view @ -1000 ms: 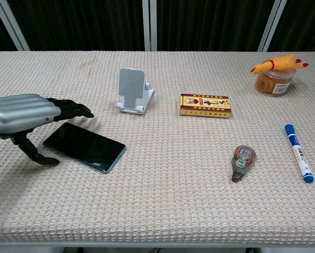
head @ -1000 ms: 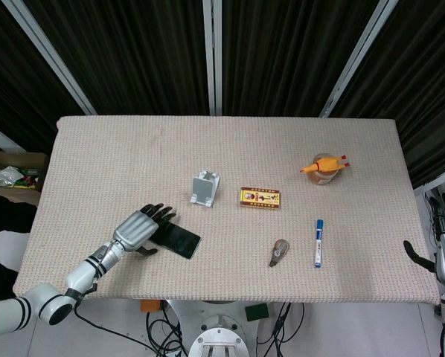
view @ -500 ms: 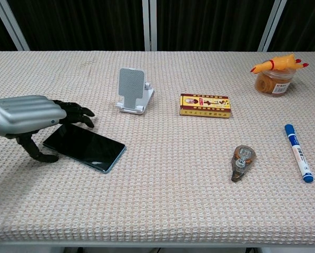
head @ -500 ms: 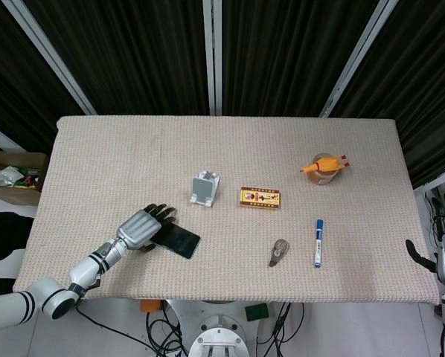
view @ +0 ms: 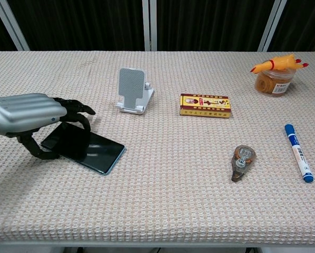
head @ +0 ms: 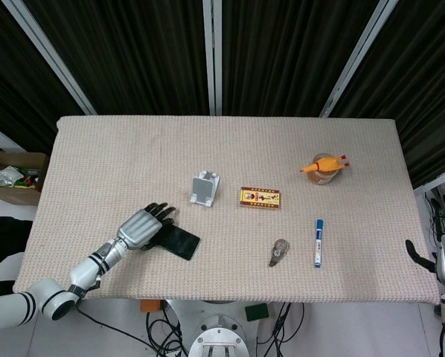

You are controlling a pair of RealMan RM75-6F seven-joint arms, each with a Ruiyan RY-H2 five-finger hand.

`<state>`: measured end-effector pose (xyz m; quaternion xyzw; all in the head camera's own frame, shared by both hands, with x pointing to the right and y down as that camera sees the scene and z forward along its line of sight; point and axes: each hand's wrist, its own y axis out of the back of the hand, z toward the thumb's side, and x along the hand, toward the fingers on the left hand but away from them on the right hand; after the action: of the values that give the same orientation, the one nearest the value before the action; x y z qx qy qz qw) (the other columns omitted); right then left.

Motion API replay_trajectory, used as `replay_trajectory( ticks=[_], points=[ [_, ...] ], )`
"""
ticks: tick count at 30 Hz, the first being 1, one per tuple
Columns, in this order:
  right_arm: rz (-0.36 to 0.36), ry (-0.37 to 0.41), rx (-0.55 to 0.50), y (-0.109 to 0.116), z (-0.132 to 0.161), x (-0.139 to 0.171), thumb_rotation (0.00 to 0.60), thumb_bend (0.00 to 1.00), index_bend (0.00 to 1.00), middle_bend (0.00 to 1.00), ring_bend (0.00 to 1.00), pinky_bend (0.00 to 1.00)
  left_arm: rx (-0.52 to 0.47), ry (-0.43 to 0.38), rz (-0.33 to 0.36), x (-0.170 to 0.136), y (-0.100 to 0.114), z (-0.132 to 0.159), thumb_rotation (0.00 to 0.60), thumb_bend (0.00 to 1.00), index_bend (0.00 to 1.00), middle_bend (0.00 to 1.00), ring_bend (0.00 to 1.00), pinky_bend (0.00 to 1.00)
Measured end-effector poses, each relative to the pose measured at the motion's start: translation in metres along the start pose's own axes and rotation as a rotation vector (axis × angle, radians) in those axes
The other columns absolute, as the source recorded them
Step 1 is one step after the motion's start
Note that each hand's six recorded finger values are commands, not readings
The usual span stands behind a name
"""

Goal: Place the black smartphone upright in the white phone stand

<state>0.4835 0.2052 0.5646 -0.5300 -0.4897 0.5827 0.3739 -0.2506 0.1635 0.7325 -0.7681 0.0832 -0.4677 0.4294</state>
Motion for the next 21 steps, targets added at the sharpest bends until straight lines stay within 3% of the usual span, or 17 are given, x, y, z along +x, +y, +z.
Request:
replay_trajectory(
  ticks=[10, 17, 21],
  points=[
    [0.008, 0.005, -0.004, -0.002, 0.001, 0.001, 0.6, 0.29, 0.0, 0.0, 0.0, 0.0, -0.021, -0.017, 0.073, -0.006, 0.007, -0.002, 0.6, 0.35, 0.7, 0.32, 0.09, 0.19],
    [0.004, 0.007, -0.007, 0.0, 0.002, 0.002, 0.6, 0.29, 0.0, 0.0, 0.0, 0.0, -0.03, -0.028, 0.112, -0.007, 0.012, -0.002, 0.6, 0.35, 0.72, 0.53, 0.25, 0.36],
    [0.002, 0.009, -0.008, 0.0, 0.002, 0.001, 0.6, 0.29, 0.0, 0.0, 0.0, 0.0, -0.022, -0.032, 0.13, -0.007, 0.016, -0.003, 0.6, 0.35, 0.73, 0.6, 0.29, 0.4]
  ],
)
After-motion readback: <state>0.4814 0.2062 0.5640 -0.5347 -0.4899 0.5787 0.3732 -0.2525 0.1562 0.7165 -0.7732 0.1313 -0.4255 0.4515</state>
